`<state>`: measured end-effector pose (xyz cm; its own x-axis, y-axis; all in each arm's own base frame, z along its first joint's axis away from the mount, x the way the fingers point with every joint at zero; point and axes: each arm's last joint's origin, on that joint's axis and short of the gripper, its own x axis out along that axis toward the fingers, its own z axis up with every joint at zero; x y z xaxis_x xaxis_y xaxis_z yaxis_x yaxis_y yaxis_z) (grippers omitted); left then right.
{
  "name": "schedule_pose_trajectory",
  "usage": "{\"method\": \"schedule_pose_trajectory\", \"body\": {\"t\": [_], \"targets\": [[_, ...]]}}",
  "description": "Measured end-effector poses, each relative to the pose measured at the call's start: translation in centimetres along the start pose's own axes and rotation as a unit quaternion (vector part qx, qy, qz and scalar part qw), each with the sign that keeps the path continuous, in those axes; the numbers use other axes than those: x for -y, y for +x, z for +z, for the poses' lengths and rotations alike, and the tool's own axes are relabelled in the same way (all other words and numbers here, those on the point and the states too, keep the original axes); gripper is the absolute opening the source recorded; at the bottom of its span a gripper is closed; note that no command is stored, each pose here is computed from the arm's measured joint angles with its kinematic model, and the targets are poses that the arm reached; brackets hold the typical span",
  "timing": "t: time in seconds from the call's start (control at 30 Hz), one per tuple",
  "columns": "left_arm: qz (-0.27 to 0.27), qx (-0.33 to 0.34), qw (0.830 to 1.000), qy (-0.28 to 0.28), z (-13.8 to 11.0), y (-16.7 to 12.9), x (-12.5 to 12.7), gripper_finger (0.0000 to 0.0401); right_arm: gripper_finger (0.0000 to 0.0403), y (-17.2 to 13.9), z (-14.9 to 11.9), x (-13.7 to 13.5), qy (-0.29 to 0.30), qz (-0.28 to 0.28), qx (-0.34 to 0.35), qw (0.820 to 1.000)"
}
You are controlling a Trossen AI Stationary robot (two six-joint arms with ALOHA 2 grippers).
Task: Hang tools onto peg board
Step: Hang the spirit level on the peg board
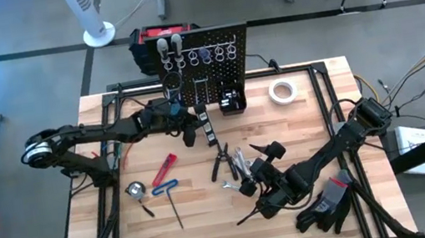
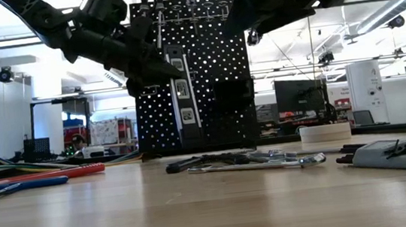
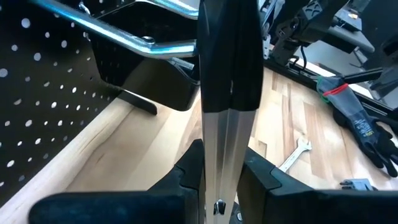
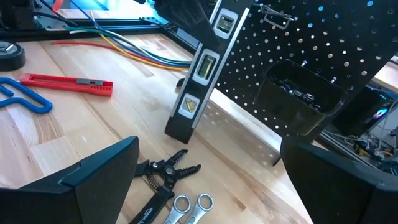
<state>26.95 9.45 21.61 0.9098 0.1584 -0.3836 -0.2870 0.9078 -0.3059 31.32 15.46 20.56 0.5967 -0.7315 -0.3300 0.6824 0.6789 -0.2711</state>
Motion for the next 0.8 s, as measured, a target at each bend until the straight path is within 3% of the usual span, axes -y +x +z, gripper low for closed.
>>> {"method": "schedule_pose_trajectory", "body": {"t": [0.4, 0.67, 0.8], "targets": [[-0.043, -0.015, 0.998, 0.053, -0.9, -0.4, 0.9, 0.0041, 0.0384, 0.0, 0.0, 0.0, 0.004, 0.001, -0.001, 1.0], [-0.108, 0.004, 0.986, 0.128, -0.9, -2.6, 1.3, 0.0041, 0.0384, 1.1, 0.1, 0.4, 0.006, -0.016, -0.006, 1.0], [-0.115, 0.01, 0.983, 0.142, -0.5, -3.2, 0.6, 0.0041, 0.0384, 2.2, 0.0, 0.9, 0.008, -0.025, -0.019, 0.999]]}}
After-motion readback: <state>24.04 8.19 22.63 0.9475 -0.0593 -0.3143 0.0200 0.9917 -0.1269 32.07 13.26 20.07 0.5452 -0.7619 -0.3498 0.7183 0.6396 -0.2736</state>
